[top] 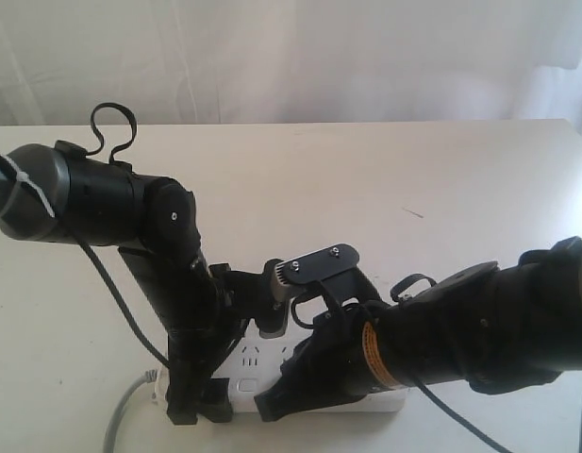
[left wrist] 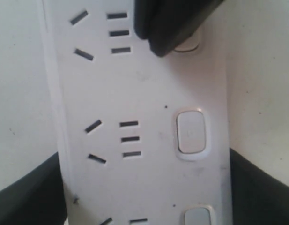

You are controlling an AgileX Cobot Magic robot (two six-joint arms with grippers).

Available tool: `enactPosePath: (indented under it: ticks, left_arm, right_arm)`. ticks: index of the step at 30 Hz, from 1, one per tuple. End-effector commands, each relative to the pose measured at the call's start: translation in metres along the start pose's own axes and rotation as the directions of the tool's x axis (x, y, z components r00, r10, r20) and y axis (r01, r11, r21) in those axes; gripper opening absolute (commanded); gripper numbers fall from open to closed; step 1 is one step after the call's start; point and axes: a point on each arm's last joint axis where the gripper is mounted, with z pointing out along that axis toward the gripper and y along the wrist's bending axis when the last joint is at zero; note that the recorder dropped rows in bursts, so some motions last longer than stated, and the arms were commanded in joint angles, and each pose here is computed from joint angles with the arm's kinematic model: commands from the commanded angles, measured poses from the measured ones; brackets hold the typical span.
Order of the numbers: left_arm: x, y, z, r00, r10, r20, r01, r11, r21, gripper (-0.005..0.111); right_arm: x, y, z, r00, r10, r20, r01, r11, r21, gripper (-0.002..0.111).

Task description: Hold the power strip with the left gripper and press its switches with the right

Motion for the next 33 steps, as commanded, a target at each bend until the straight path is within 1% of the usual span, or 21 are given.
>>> enactPosePath:
  ticks: [1, 5, 8, 14, 17, 22, 26, 31, 33]
  left_arm:
    - [0.003, -0.006, 0.003, 1.000, -0.022, -0.019, 0.023, 0.998, 0.054, 0.000]
    - [0.003, -0.006, 0.003, 1.000, -0.022, -0.019, 0.023, 0.998, 0.054, 0.000]
    - [0.003, -0.006, 0.003, 1.000, -0.022, -0.019, 0.023, 0.998, 0.054, 0.000]
    - [0.003, -0.006, 0.003, 1.000, -0.022, -0.020, 0.023, 0.998, 0.057, 0.000]
    - [0.003, -0.006, 0.003, 1.000, -0.022, -0.020, 0.023, 0.998, 0.057, 0.000]
    - [0.003, -0.006, 0.003, 1.000, -0.021, -0.021, 0.022, 0.998, 0.056, 0.000]
    - [0.003, -0.006, 0.003, 1.000, -0.017, -0.024, 0.019, 0.998, 0.055, 0.000]
    - [0.003, -0.006, 0.003, 1.000, -0.017, -0.025, 0.019, 0.998, 0.057, 0.000]
    - [0.003, -0.006, 0.003, 1.000, -0.017, -0.025, 0.019, 0.998, 0.057, 0.000]
  right_arm:
    - [0.006, 0.001, 0.005, 0.999, -0.006, -0.031, 0.006, 1.000, -0.014, 0.000]
    - [0.009, 0.005, 0.008, 0.999, -0.027, -0.045, 0.027, 1.000, -0.003, 0.000]
    - [0.017, 0.009, 0.017, 0.995, -0.045, -0.085, 0.046, 0.999, 0.010, 0.000]
    - [0.034, 0.003, 0.037, 0.984, -0.034, -0.175, 0.042, 0.998, 0.039, 0.000]
    - [0.034, 0.004, 0.038, 0.983, -0.034, -0.179, 0.040, 0.999, 0.033, 0.000]
    - [0.021, 0.016, 0.021, 0.993, -0.053, -0.108, 0.048, 0.998, -0.048, 0.000]
    - [0.004, 0.025, -0.005, 0.997, -0.075, 0.003, 0.075, 0.994, -0.074, 0.000]
    - [-0.005, 0.025, -0.043, 0.988, -0.086, 0.129, 0.087, 0.996, 0.003, 0.000]
    - [-0.001, 0.021, -0.054, 0.985, -0.069, 0.158, 0.062, 0.997, 0.047, 0.000]
